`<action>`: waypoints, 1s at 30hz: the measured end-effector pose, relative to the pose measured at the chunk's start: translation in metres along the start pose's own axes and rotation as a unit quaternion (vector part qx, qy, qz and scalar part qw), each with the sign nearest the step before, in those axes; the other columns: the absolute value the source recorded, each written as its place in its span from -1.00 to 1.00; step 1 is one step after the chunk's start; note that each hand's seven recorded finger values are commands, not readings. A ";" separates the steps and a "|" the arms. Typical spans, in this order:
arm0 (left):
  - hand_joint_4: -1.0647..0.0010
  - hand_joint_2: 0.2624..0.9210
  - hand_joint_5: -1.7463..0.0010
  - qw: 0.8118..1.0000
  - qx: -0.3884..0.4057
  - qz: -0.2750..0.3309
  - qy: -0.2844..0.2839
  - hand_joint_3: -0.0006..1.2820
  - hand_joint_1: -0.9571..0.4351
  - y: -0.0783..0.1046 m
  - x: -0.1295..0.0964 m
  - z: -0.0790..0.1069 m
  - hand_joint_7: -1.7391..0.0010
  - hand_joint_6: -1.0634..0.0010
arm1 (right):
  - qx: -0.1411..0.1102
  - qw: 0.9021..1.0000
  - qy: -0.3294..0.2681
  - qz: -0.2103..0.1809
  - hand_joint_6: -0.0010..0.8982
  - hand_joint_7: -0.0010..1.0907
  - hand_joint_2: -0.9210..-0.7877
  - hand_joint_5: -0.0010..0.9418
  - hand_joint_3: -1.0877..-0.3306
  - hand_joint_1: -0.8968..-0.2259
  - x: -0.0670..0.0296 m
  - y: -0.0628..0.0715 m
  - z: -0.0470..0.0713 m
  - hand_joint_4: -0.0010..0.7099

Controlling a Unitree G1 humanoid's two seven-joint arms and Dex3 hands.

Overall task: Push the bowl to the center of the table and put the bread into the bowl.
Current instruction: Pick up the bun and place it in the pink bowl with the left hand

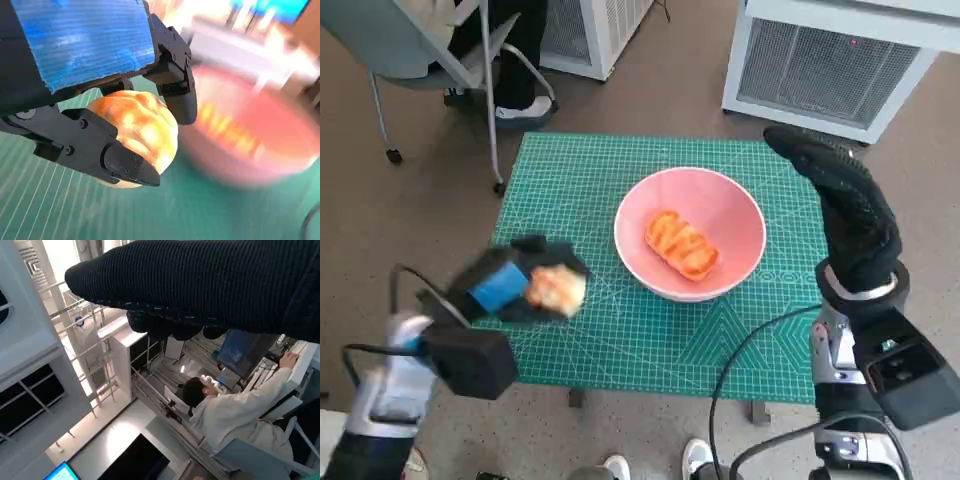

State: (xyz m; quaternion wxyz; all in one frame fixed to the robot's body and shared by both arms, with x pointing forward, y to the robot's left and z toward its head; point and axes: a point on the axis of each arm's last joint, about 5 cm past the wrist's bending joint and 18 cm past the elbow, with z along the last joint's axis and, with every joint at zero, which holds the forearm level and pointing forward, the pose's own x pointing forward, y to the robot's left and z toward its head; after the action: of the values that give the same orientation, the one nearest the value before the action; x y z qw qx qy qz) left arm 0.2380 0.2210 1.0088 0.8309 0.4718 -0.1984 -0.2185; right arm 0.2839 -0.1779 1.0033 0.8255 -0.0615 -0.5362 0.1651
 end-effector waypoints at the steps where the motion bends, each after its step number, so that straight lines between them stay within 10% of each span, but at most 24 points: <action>1: -0.06 1.00 -0.52 1.000 0.004 0.011 -0.010 -0.83 0.38 0.003 0.002 0.003 -0.26 -0.26 | 0.000 1.000 0.000 0.000 -1.00 0.24 -1.00 -1.00 -0.17 -0.09 0.0000 0.000 0.000 -0.26; 12: -0.11 1.00 -0.40 0.987 0.042 0.091 -0.122 -0.86 0.38 0.012 0.047 0.040 -0.33 -0.27 | -0.003 1.000 0.000 -0.002 -1.00 0.24 -1.00 -1.00 -0.18 -0.10 -0.0003 -0.001 0.000 -0.26; 21: 0.18 1.00 -0.51 0.992 0.015 0.015 -0.123 -0.64 0.37 -0.010 0.098 0.042 -0.59 0.04 | -0.005 1.000 0.000 -0.002 -1.00 0.23 -1.00 -1.00 -0.18 -0.12 -0.0009 -0.002 0.000 -0.26; 25: 0.05 1.00 0.38 0.993 0.012 -0.037 -0.108 -0.60 0.01 -0.018 0.111 0.041 -0.66 0.12 | -0.007 1.000 -0.002 -0.003 -1.00 0.23 -1.00 -1.00 -0.18 -0.14 -0.0010 -0.003 0.001 -0.26; 30: 0.15 0.99 0.91 0.991 0.016 -0.103 -0.081 -0.85 -0.02 -0.025 0.123 0.040 0.49 0.15 | -0.013 1.000 -0.003 -0.006 -1.00 0.21 -1.00 -1.00 -0.18 -0.15 -0.0022 -0.005 0.003 -0.26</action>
State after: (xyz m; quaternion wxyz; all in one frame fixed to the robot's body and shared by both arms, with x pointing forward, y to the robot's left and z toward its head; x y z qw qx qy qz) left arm 0.3130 0.1138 1.0213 0.7774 0.4837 -0.2187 -0.3375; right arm 0.2817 -0.1834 1.0038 0.8240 -0.0687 -0.5411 0.1535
